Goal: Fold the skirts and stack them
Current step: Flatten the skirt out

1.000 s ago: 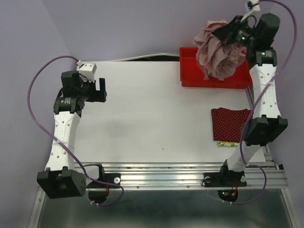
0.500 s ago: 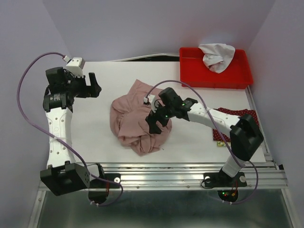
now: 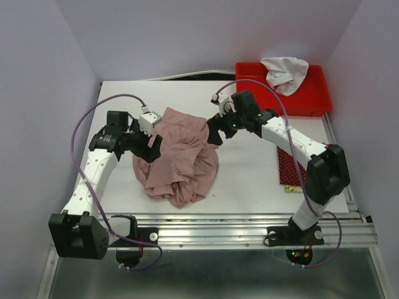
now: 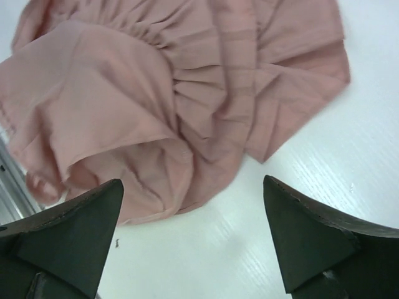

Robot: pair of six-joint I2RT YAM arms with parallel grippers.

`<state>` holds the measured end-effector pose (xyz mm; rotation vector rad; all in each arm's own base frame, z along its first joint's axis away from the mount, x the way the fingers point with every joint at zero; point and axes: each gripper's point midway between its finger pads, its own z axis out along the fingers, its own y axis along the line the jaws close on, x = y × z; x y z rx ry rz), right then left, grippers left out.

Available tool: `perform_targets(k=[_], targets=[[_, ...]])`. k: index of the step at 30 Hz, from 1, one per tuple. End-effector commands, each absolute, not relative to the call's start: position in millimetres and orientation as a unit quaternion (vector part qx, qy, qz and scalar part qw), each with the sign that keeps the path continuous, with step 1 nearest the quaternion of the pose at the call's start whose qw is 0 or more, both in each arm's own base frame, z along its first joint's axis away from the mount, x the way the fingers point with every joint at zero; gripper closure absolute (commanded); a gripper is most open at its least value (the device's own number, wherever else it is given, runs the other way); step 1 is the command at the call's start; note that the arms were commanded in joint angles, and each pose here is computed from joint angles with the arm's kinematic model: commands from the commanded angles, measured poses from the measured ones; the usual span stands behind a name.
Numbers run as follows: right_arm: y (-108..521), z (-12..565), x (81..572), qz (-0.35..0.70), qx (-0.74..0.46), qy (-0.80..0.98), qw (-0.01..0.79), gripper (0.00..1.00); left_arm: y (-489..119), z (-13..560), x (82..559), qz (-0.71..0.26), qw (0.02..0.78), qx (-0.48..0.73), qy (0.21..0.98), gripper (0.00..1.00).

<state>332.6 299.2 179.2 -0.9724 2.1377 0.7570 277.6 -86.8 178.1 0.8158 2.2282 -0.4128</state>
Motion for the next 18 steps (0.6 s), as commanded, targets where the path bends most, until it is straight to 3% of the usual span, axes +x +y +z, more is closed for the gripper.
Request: perform_targets(k=[1,8,14,18], targets=[[310,157,367,0.300,-0.329,0.837,0.318,0.04,-75,181,319,-0.106,0.402,0.298,0.859,0.14],[332,121,400,0.305,-0.315,0.846,0.303,0.09,-56,167,382,-0.071,0.411,0.244,0.875,0.19],[335,86,378,0.333,-0.319,0.855,0.238,0.16,-19,152,433,-0.084,0.394,0.202,0.893,0.21],[327,68,364,0.331,-0.317,0.863,0.213,0.23,-18,122,438,-0.131,0.350,0.210,0.903,0.21]])
